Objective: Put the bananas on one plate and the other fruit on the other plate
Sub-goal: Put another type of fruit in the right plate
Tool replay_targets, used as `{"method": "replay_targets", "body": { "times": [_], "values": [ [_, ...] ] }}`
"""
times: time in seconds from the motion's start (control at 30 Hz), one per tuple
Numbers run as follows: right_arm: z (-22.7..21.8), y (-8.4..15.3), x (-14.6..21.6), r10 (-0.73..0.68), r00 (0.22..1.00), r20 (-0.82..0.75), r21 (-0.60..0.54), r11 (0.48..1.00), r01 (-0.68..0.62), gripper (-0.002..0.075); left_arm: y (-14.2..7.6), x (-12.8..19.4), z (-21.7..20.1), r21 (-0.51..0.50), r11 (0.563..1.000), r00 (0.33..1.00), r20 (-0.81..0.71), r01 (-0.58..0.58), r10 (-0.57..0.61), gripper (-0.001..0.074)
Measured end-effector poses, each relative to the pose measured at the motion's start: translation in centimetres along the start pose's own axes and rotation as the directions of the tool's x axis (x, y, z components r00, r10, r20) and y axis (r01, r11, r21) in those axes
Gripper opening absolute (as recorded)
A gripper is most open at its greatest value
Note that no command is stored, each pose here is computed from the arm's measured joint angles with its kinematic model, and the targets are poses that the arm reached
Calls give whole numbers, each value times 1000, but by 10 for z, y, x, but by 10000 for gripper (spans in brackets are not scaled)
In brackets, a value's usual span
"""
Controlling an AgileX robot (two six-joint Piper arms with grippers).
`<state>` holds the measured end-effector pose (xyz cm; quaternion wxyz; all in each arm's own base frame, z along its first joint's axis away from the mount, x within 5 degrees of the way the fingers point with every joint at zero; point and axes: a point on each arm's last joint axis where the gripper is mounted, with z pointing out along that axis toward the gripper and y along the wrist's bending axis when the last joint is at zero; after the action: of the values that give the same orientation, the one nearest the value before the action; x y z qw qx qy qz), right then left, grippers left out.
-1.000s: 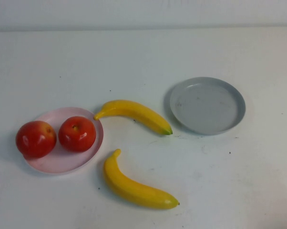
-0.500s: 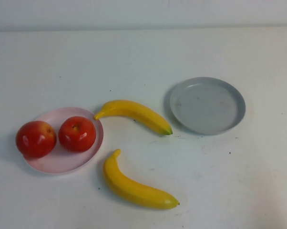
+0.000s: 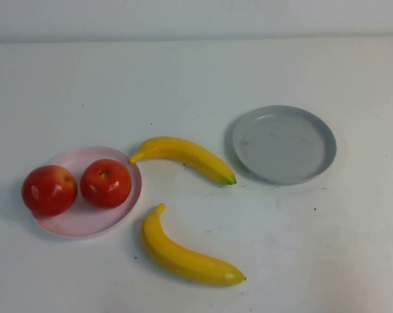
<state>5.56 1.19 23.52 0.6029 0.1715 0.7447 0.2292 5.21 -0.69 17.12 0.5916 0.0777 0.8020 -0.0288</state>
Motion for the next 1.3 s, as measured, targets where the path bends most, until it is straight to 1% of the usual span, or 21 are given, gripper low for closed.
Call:
{"method": "replay_targets", "body": {
  "times": [0.1, 0.2, 0.23, 0.3, 0.43, 0.53, 0.6, 0.7, 0.77, 0.83, 0.87, 0.9, 0.93, 1.03, 1.1, 1.13, 1.17, 1.2, 1.3],
  "values": [
    [1, 15, -14, -25, 985, -171, 29, 999, 31, -15, 0, 0, 0, 0, 1000, 1000, 0, 0, 0, 2],
    [8, 28, -27, -81, 937, -341, 43, 994, 102, -15, 0, 0, 0, 0, 1000, 1000, 0, 0, 0, 2],
    [9, 32, -32, -104, 926, -364, 36, 991, 126, -15, 0, 0, 0, 0, 1000, 1000, 0, 0, 0, 2],
    [19, 38, -40, -148, 868, -474, 28, 983, 183, -15, 0, 0, 0, 0, 1000, 1000, 0, 0, 0, 2],
    [40, 44, -50, -219, 749, -626, -15, 963, 269, -15, 0, 0, 0, 0, 1000, 1000, 0, 0, 0, 2],
    [56, 48, -49, -258, 675, -691, -73, 954, 291, -15, 0, 0, 0, 0, 1000, 1000, 0, 0, 0, 2],
    [67, 54, -45, -307, 622, -720, -135, 942, 307, -15, 0, 0, 0, 0, 1000, 1000, 0, 0, 0, 2],
    [83, 67, -38, -374, 542, -753, -227, 920, 320, -15, 0, 0, 0, 0, 1000, 1000, 0, 0, 0, 2],
    [96, 79, -29, -434, 467, -770, -301, 893, 335, -15, 0, 0, 0, 0, 1000, 1000, 0, 0, 0, 2],
    [108, 94, -20, -511, 395, -764, -387, 852, 352, -15, 0, 0, 0, 0, 1000, 1000, 0, 0, 0, 2],
    [114, 104, -15, -561, 355, -747, -445, 820, 360, -15, 0, 0, 0, 0, 1000, 1000, 0, 0, 0, 2],
    [121, 117, -9, -624, 307, -719, -516, 775, 365, -15, 0, 0, 0, 0, 1000, 1000, 0, 0, 0, 2],
    [125, 126, -7, -659, 291, -693, -555, 746, 369, -15, 0, 0, 0, 0, 1000, 1000, 0, 0, 0, 2],
    [140, 160, 9, -779, 199, -595, -693, 623, 363, 9, 0, 0, 0, 0, 1000, 1000, 0, 0, 0, 2],
    [152, 182, 22, -837, 147, -528, -762, 543, 352, 66, 0, 0, 0, 0, 1000, 1000, 0, 1, -1, 2],
    [158, 192, 29, -860, 124, -495, -790, 505, 347, 108, 0, 0, 0, 0, 1000, 1000, 0, 2, -2, 2],
    [165, 200, 37, -873, 101, -476, -809, 480, 339, 148, 0, 0, 0, 0, 1000, 1000, 0, 2, -2, 2],
    [171, 209, 44, -888, 82, -453, -828, 453, 331, 204, 0, 0, 0, 0, 1000, 1000, 0, 2, -2, 2],
    [186, 229, 67, -910, 31, -414, -861, 402, 310, 360, 0, 0, 0, 0, 1000, 1000, 0, 2, -2, 2]
  ]
}}
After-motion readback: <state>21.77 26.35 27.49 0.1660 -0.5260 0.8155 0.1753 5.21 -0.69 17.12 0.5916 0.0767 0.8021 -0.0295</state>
